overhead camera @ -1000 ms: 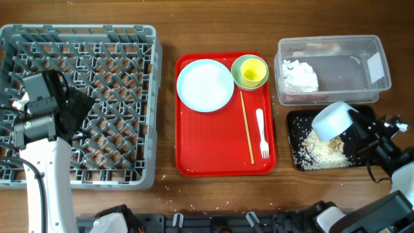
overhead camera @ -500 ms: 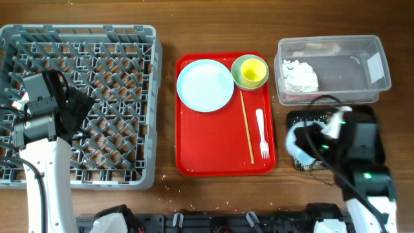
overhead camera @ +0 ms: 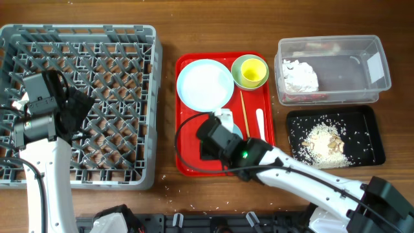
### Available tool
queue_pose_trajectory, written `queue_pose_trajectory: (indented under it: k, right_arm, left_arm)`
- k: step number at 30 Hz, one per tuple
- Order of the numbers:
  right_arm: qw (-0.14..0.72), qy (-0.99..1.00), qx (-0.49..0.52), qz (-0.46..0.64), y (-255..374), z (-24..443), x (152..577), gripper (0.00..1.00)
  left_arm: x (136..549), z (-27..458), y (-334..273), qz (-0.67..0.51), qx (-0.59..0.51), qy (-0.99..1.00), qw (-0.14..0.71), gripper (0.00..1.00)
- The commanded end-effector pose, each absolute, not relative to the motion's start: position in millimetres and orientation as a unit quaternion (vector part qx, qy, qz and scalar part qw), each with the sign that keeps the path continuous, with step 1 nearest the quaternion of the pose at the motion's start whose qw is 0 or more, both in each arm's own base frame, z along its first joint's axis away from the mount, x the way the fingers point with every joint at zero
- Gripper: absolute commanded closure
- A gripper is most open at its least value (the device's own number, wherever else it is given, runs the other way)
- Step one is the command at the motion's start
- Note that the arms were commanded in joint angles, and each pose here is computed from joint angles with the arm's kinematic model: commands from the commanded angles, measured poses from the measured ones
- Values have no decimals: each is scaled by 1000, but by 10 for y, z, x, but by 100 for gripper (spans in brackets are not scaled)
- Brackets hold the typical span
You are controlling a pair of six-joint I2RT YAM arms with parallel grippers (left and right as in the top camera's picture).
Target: Sort waste into correct bins and load items into the dishwasher rack
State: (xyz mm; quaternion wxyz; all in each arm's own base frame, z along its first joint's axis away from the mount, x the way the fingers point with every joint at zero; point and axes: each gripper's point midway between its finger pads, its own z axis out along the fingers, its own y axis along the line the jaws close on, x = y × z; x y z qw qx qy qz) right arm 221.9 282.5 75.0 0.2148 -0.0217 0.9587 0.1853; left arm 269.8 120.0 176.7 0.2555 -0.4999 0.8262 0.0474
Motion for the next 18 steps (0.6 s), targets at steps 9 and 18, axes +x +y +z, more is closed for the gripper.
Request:
queue_pose_trajectory:
  k: [9, 18]
  right_arm:
    - [233, 950, -61, 197, 3057, 1143, 2269, 61]
    - [340, 939, 40, 13, 1762, 2467, 2543, 0]
  left_arm:
    - [2687, 1790, 1211, 46, -507, 820, 260, 0]
    - [2688, 1791, 1212, 46, -507, 820, 260, 0]
